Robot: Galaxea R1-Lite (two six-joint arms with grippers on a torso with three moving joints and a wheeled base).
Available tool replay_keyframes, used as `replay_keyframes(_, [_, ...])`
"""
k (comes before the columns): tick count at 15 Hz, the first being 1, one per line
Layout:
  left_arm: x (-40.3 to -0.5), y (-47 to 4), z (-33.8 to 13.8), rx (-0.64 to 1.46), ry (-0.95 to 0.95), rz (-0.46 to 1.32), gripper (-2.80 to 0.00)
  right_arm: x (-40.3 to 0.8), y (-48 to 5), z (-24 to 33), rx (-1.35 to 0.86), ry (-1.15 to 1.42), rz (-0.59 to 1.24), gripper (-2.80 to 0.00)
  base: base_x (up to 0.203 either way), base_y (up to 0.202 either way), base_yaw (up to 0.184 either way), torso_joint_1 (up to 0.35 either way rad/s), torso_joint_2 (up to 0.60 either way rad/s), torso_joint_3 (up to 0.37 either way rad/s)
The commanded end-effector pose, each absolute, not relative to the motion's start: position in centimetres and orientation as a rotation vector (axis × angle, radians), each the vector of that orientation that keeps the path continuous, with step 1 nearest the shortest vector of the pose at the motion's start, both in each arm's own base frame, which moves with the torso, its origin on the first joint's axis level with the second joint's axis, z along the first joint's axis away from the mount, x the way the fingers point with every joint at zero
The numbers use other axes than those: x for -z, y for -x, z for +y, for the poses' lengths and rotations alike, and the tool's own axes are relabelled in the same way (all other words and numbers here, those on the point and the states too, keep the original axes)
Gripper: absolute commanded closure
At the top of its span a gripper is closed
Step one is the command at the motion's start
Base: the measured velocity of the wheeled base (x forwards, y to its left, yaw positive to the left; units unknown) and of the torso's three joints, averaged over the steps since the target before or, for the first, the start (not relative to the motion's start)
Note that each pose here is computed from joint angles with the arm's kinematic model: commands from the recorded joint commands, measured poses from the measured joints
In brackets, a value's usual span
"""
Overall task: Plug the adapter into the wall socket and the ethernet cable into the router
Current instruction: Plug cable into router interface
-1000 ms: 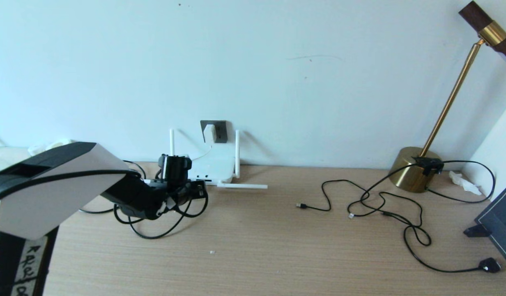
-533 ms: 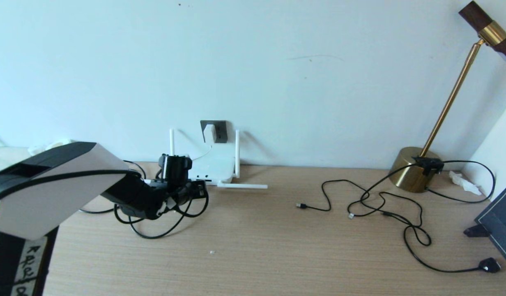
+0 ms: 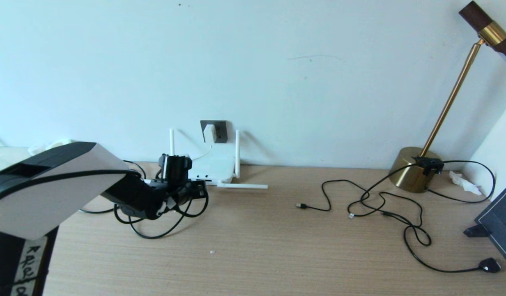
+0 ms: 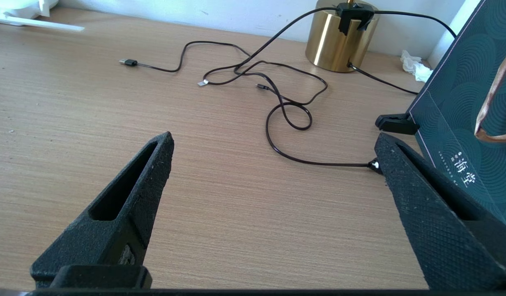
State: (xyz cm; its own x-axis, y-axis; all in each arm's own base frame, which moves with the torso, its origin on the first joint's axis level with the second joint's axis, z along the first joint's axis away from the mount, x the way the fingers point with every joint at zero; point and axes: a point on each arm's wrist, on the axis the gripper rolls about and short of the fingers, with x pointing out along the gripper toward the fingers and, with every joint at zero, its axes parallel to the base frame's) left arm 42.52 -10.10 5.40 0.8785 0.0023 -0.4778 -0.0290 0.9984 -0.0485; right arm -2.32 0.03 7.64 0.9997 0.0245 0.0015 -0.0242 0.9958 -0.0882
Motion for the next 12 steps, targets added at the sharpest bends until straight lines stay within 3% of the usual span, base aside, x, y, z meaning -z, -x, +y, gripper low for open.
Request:
replay_keyframes(1, [-5.51,-42.55,-10.09,-0.018,0.057,0.492,0.00,-7.65,2.30,0.03,-0.026,0.089,-0.001,-2.80,0.000,0.000,0.000,0.000,0.00,0.000])
replay_keyframes(12, [-5.79,-42.75,-10.07,-0.018,0.060,0.481,0.00,-7.65,2.30,0.03,-0.026,0.089,-0.001,-2.80,0.000,0.000,0.000,0.000,0.00,0.000])
